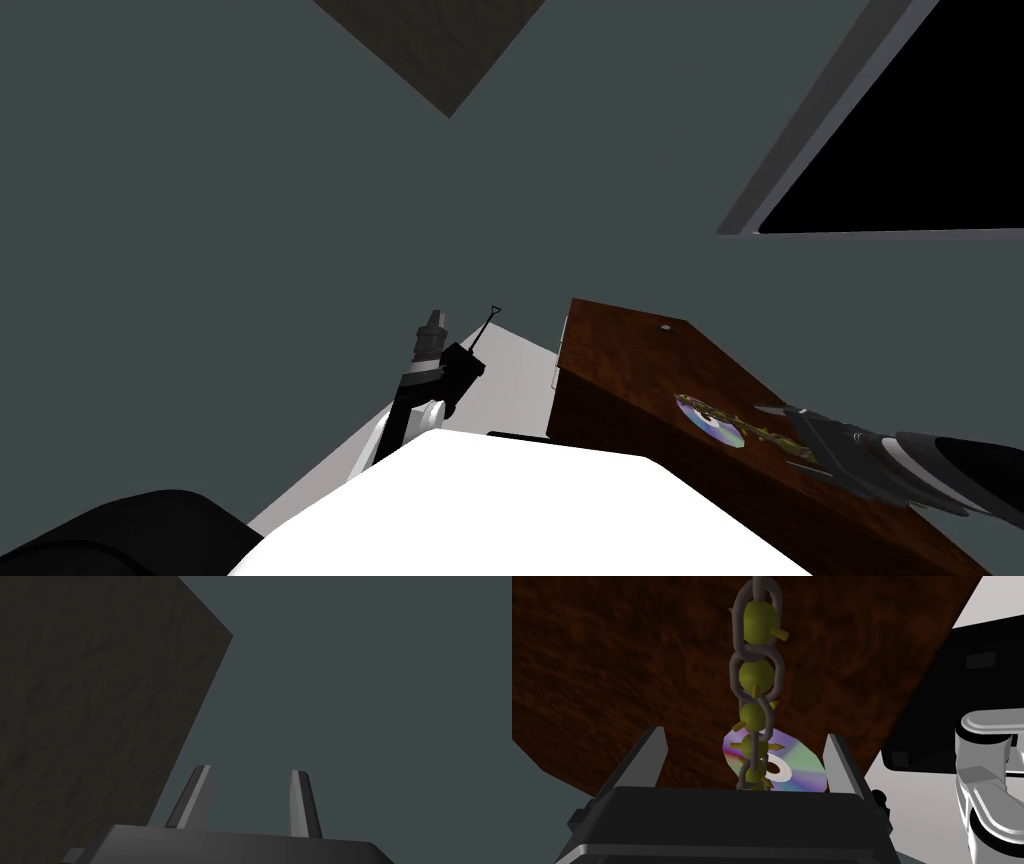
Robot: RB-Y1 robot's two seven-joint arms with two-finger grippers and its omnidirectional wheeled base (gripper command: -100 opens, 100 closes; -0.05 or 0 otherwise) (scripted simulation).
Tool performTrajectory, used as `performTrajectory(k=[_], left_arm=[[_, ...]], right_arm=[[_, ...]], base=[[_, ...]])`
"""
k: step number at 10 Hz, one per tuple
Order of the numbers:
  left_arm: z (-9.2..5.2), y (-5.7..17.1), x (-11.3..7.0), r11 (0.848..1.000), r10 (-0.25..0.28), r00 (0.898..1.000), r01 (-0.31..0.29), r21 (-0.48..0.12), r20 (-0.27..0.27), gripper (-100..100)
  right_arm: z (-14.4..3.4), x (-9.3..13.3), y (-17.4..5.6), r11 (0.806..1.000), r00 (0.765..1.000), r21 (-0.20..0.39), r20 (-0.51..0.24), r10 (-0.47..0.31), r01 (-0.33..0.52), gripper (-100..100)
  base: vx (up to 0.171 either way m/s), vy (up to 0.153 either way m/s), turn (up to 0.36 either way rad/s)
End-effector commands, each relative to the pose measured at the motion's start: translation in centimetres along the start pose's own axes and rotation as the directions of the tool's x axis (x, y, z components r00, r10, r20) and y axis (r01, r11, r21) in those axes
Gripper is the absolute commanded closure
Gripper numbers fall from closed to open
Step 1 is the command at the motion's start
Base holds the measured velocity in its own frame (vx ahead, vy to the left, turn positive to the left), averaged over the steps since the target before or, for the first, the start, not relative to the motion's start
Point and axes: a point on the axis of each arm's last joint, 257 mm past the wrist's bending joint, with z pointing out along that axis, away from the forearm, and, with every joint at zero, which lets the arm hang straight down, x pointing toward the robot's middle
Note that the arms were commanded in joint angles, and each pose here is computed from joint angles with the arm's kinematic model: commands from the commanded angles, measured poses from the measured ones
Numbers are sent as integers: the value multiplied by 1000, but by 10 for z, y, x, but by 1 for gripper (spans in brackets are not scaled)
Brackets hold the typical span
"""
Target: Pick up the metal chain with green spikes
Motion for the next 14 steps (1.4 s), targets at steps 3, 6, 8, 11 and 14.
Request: performTrajectory(k=[3,6,8,11,14], left_arm=[[0,0,0,1000,0,1000,0,0,0,0],[0,0,0,1000,0,1000,0,0,0,0],[0,0,0,1000,0,1000,0,0,0,0],[0,0,0,1000,0,1000,0,0,0,0],[0,0,0,1000,0,1000,0,0,0,0]], right_arm=[[10,8,15,1000,1000,3,-6,16,-16,-100],[12,9,18,1000,1000,4,-7,19,-19,100],[11,9,18,1000,1000,5,-8,18,-18,100],[11,9,18,1000,1000,5,-7,18,-18,0],[2,1,4,1000,1000,3,-2,3,-3,100]], base=[[11,-8,48],[-3,-3,10],[0,0,0],[0,0,0],[-2,9,-56]])
